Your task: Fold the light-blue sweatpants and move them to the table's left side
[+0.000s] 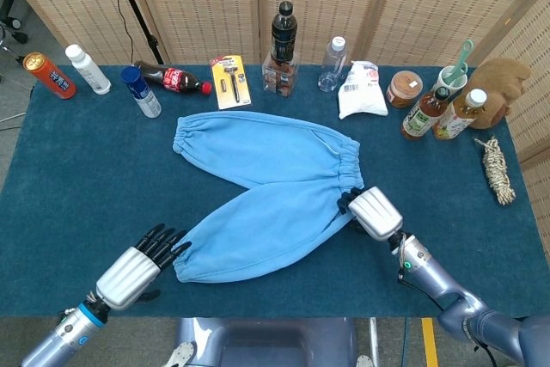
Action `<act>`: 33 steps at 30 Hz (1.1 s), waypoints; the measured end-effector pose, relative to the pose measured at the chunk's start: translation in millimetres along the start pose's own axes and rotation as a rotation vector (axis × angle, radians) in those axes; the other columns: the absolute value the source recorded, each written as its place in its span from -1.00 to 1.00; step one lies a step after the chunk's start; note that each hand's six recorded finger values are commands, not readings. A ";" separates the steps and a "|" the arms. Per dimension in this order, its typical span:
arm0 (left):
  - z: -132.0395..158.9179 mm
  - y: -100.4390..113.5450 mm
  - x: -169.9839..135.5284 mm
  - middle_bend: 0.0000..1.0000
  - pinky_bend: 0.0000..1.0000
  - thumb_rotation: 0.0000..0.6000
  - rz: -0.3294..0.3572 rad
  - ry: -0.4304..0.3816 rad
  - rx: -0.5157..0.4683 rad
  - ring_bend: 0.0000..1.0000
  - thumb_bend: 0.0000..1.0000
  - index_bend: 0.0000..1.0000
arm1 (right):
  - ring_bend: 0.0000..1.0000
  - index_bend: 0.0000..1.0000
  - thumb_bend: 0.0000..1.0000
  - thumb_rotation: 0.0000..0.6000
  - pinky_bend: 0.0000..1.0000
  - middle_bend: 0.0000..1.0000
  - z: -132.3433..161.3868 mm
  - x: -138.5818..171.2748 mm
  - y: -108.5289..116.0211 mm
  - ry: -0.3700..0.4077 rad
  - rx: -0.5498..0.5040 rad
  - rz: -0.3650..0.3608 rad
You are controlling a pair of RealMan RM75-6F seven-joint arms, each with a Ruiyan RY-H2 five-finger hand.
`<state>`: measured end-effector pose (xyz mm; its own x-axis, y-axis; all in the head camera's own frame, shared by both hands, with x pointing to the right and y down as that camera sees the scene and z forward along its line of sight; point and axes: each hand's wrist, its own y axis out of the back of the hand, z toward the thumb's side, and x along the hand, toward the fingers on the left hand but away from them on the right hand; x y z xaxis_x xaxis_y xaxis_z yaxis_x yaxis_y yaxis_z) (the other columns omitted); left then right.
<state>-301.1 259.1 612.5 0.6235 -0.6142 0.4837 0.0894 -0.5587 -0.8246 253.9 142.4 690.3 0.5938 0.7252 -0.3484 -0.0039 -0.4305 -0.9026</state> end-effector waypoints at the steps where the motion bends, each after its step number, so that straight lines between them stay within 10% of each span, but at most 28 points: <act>1: 2.2 -1.5 2.6 -1.00 -1.00 1.00 -0.001 -0.008 0.000 -1.00 -1.00 -1.00 | 0.06 0.30 0.28 1.00 0.41 0.07 -0.2 0.2 0.4 -0.002 -0.001 0.000; 18: 16.8 -27.4 41.9 -1.00 -0.99 1.00 -0.030 -0.016 0.007 -1.00 -1.00 -1.00 | 0.06 0.30 0.28 1.00 0.41 0.07 -9.6 4.8 -2.4 -0.040 -0.018 0.007; 33: 35.3 -34.7 61.0 -0.86 -0.35 1.00 0.003 -0.014 0.015 -0.78 -0.53 -0.57 | 0.06 0.30 0.28 1.00 0.41 0.07 -11.0 5.9 -1.4 -0.044 -0.029 0.002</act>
<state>-238.8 260.7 660.3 0.6350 -0.6079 0.4767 0.0984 -0.5483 -0.8305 266.2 141.3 692.2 0.5582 0.7467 -0.3617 0.0183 -0.4469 -0.8944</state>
